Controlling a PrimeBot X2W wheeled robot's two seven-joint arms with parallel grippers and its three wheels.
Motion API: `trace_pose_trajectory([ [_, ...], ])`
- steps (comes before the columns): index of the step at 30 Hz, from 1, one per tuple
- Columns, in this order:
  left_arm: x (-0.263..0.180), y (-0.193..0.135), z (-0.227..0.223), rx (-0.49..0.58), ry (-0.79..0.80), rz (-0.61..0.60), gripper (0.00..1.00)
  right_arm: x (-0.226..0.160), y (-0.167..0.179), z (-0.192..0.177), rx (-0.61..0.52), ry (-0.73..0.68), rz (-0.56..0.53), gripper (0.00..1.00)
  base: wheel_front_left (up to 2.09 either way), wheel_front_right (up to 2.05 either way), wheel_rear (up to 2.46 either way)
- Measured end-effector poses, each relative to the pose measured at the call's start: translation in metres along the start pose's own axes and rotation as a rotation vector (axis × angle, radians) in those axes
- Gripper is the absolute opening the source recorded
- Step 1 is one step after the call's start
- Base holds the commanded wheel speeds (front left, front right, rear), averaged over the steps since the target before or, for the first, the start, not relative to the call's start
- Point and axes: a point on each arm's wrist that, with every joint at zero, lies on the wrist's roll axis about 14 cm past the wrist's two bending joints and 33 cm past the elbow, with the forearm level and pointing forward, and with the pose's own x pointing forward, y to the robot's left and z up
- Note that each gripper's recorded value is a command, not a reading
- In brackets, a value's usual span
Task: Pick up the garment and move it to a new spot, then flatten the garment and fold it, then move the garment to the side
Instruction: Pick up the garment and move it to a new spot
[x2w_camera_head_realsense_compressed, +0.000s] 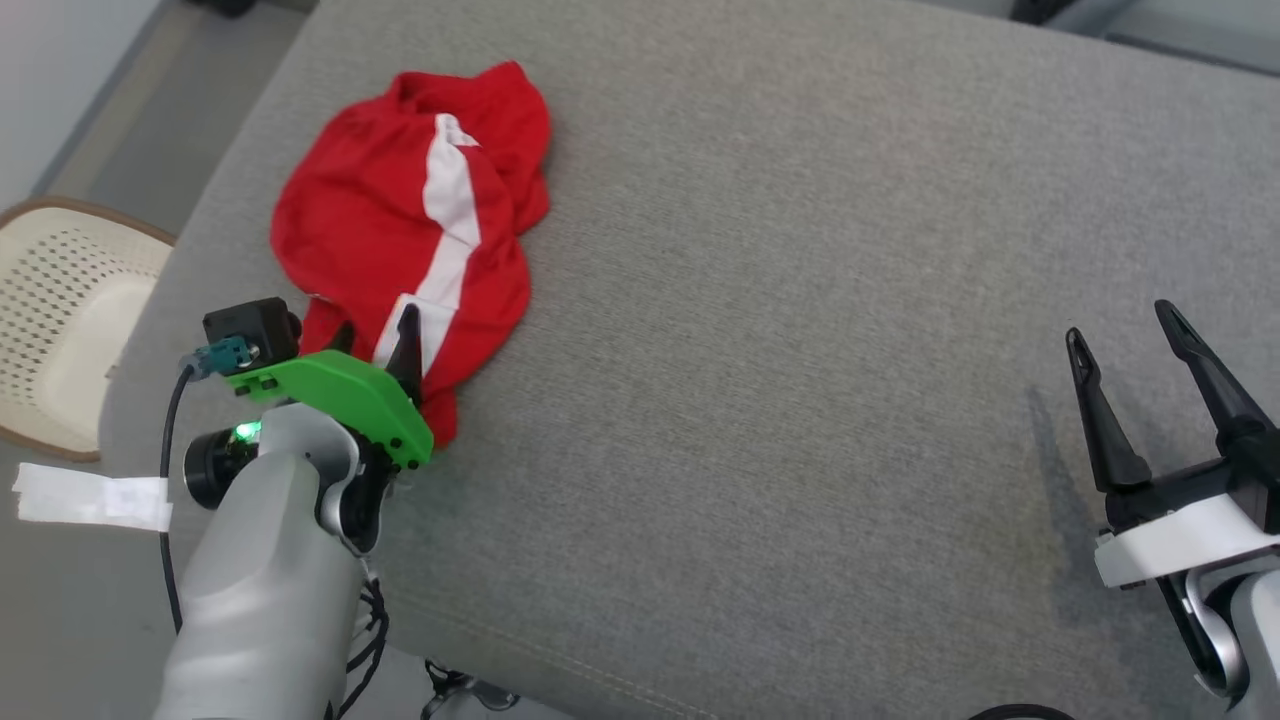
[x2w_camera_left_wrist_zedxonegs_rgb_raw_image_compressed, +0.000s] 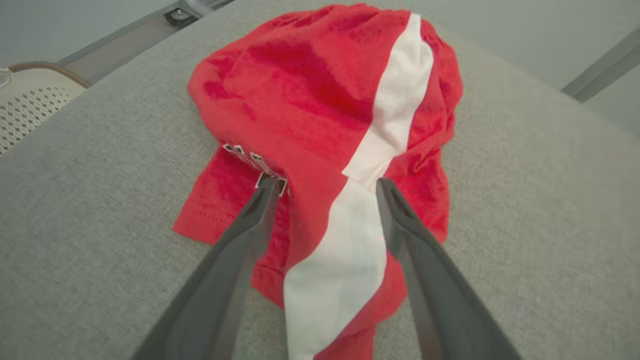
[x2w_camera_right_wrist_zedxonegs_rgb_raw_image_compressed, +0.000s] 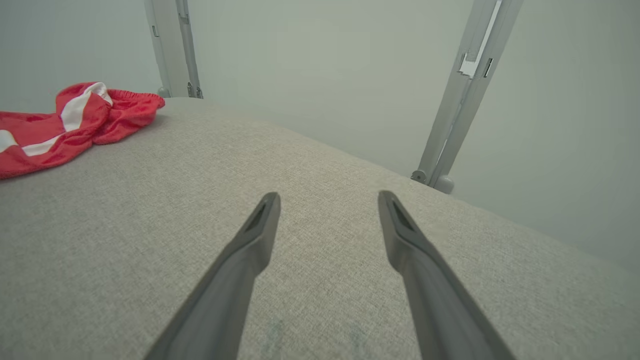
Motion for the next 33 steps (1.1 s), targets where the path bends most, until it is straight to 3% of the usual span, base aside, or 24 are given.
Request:
trace_pose_trajectory([
  [4, 0.020, 0.007, -0.048, -0.001, 0.172, 0.054, 1.00, -0.015, -0.021, -0.025, 0.030, 0.058, -0.072, 1.00, 0.00, 0.00, 0.00],
  [5, 0.023, 0.009, -0.055, 0.019, 0.200, 0.064, 0.85, -0.020, -0.026, -0.031, 0.042, 0.073, -0.097, 1.00, 0.00, 0.00, 0.00],
  [6, 0.028, 0.010, -0.058, 0.015, 0.213, 0.072, 0.24, -0.025, -0.030, -0.036, 0.051, 0.088, -0.117, 1.00, 0.00, 0.00, 0.00],
  [7, 0.032, 0.008, -0.061, 0.011, 0.220, 0.074, 0.00, -0.030, -0.033, -0.040, 0.056, 0.100, -0.133, 1.00, 0.00, 0.00, 0.00],
  [14, 0.054, -0.025, -0.057, 0.075, 0.201, -0.025, 0.00, -0.059, -0.046, -0.053, 0.083, 0.157, -0.219, 1.00, 0.00, 0.00, 0.00],
  [20, 0.046, -0.133, -0.018, 0.161, 0.040, -0.331, 0.00, -0.077, -0.036, -0.044, 0.124, 0.158, -0.259, 1.00, 0.00, 0.00, 0.00],
  [25, -0.002, -0.205, 0.016, 0.160, -0.098, -0.570, 0.00, -0.089, -0.025, -0.022, 0.147, 0.116, -0.287, 1.00, 0.00, 0.00, 0.00],
  [33, -0.117, -0.303, -0.022, 0.142, -0.024, -0.932, 0.00, -0.133, -0.038, -0.010, 0.147, 0.107, -0.410, 1.00, 0.00, 0.00, 0.00],
])
